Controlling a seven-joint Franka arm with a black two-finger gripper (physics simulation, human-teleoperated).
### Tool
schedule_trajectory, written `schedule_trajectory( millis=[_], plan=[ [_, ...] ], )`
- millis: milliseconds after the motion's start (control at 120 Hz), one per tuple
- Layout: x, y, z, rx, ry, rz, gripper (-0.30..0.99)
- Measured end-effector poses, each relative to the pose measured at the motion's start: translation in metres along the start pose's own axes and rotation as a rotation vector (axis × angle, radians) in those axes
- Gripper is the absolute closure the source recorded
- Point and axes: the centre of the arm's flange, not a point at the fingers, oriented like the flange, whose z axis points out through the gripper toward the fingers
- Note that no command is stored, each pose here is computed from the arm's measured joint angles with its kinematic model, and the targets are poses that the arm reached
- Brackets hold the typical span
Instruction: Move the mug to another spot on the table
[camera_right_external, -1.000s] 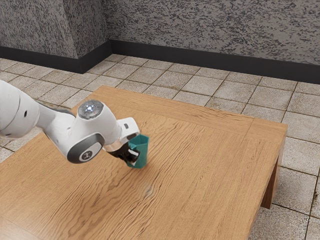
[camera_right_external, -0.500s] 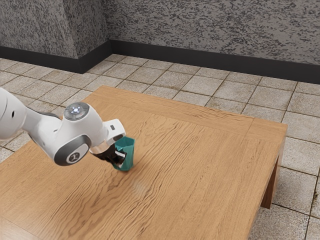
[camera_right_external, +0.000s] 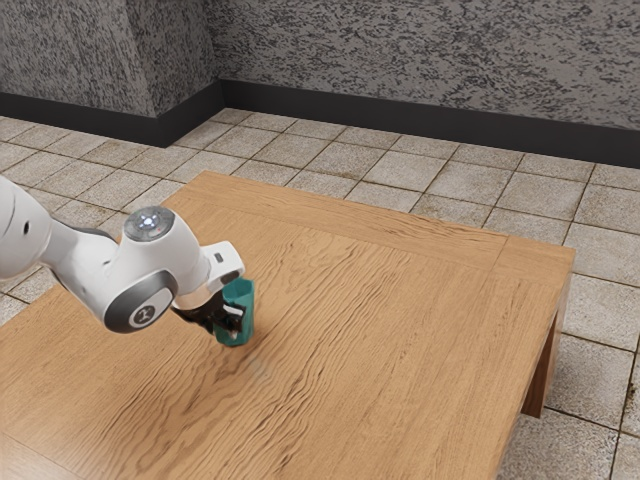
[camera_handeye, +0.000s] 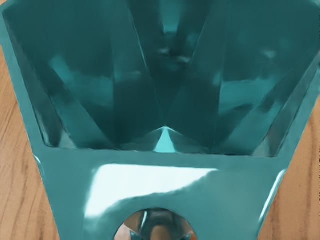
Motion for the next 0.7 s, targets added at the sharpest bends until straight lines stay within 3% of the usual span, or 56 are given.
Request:
schedule_trajectory(
  millis=[92, 250, 375, 583, 700],
  plan=[
    [0.004, -0.002, -0.018, -0.002, 0.017, -0.005, 0.27],
    [0.026, -0.013, -0.115, 0.005, 0.075, -0.043, 0.14],
    [0.090, -0.023, -0.197, -0.027, 0.049, -0.163, 0.09],
    [0.207, -0.061, -0.305, -0.066, -0.020, -0.193, 0.05],
    [0.219, -0.082, -0.336, -0.078, -0.070, -0.149, 0.04]
  ],
)
